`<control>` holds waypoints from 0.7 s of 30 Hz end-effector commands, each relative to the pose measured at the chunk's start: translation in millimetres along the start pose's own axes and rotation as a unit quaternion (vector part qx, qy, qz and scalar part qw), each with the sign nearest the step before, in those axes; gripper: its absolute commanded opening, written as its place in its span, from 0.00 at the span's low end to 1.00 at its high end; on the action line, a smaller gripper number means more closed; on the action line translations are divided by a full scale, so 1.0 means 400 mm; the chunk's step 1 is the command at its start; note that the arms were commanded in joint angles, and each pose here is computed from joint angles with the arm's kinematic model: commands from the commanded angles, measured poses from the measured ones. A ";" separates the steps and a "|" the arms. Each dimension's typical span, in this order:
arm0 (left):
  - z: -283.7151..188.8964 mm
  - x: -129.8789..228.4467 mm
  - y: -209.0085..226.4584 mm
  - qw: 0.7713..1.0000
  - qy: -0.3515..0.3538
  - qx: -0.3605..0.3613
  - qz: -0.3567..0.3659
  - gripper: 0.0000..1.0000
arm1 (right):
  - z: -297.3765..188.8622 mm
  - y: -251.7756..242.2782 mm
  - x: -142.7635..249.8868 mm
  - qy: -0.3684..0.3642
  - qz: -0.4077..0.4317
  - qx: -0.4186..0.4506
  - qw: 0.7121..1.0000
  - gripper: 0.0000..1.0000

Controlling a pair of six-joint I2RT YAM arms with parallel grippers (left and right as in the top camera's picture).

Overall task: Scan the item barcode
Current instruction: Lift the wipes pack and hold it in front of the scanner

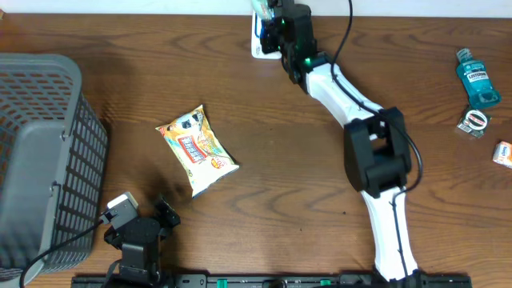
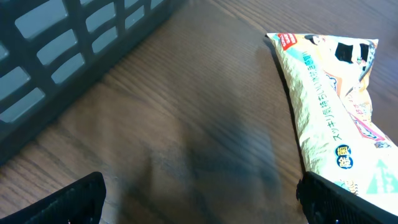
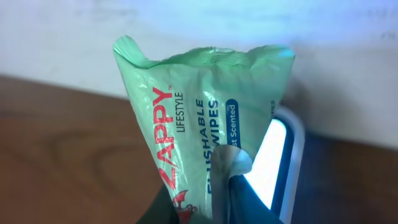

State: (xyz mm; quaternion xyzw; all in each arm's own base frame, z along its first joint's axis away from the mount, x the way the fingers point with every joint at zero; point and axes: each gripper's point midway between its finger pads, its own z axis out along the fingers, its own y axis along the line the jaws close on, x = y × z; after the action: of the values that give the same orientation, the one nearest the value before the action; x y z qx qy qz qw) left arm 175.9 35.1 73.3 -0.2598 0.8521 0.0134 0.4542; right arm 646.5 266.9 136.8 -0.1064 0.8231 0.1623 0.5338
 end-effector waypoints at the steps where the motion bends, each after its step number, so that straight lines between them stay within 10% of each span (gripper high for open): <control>1: 0.002 0.015 0.021 1.000 0.009 -0.020 0.006 0.98 | 0.037 -0.015 -0.058 -0.038 -0.009 0.012 0.999 0.01; 21: 0.002 0.015 0.021 1.000 0.009 -0.020 0.006 0.98 | -0.120 -0.150 -0.121 0.088 -0.001 0.127 0.988 0.01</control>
State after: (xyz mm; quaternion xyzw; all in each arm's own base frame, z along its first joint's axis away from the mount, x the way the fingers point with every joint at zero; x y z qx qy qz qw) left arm 175.8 35.1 73.2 -0.2598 0.8522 0.0135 0.4540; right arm 645.3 238.7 106.8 -0.0891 0.8961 0.0893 0.4256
